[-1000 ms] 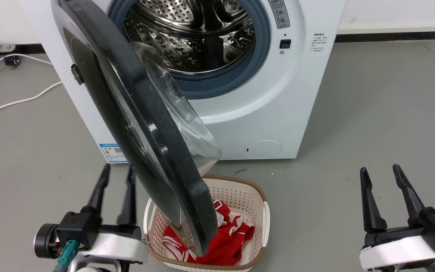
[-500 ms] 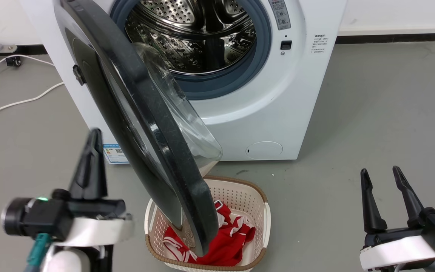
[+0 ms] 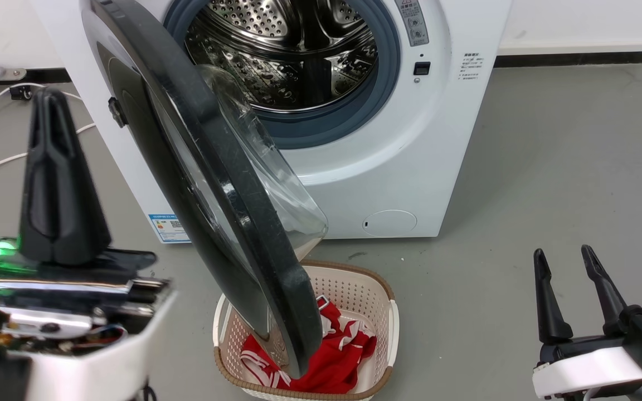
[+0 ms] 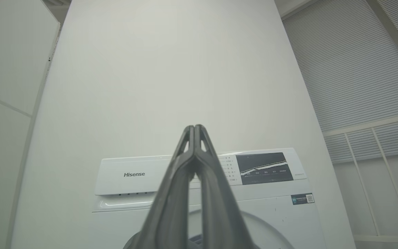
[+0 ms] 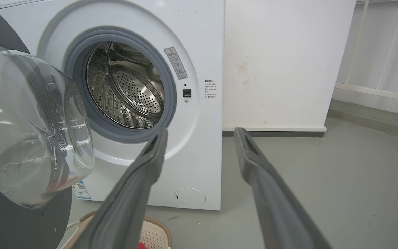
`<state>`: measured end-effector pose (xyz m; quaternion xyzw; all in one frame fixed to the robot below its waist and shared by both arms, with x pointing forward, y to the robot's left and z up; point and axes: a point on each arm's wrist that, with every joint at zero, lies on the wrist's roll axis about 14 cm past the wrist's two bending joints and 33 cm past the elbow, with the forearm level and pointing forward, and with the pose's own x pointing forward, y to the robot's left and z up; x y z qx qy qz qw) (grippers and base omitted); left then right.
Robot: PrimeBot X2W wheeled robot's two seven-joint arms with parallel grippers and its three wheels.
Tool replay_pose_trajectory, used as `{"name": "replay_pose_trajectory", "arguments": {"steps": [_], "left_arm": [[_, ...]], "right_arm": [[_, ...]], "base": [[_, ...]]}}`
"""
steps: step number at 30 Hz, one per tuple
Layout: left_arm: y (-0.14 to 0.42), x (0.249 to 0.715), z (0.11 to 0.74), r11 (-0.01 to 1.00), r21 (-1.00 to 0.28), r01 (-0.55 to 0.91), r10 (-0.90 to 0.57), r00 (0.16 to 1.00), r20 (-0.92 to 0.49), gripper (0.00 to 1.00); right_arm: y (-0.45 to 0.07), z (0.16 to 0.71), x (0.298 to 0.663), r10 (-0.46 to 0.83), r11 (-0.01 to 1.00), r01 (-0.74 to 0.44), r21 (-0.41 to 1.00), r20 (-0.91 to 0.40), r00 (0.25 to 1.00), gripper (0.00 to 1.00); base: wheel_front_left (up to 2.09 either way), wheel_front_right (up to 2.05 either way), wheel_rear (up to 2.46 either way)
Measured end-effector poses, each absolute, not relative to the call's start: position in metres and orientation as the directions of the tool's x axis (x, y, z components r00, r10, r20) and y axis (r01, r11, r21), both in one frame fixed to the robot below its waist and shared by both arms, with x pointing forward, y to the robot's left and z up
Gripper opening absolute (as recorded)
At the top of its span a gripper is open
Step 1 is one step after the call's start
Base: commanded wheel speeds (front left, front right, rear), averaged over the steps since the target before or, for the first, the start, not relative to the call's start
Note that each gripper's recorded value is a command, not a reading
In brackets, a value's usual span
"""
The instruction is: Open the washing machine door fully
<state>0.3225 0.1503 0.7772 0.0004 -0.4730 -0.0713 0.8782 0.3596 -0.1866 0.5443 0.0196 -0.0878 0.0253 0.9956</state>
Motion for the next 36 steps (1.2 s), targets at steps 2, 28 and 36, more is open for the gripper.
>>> {"name": "replay_pose_trajectory", "arguments": {"steps": [2,28,36], "left_arm": [[0.138,0.314,0.785,0.982,0.082,0.168,-0.157,0.506,0.848,0.00],[0.006,0.332,0.576,0.799,-0.121,0.590,-0.569,0.805,0.166,0.00],[0.021,0.348,0.558,0.852,-0.136,0.506,-0.491,0.861,0.131,0.00]], "right_arm": [[-0.187,0.544,0.359,0.045,0.998,-0.051,0.035,0.175,0.984,1.00],[-0.178,0.536,0.361,0.069,0.994,-0.080,0.069,0.146,0.987,1.00],[-0.179,0.532,0.359,0.063,0.994,-0.074,0.082,0.133,0.989,1.00]], "base": [[0.00,0.00,0.00],[0.00,0.00,0.00],[0.00,0.00,0.00]]}}
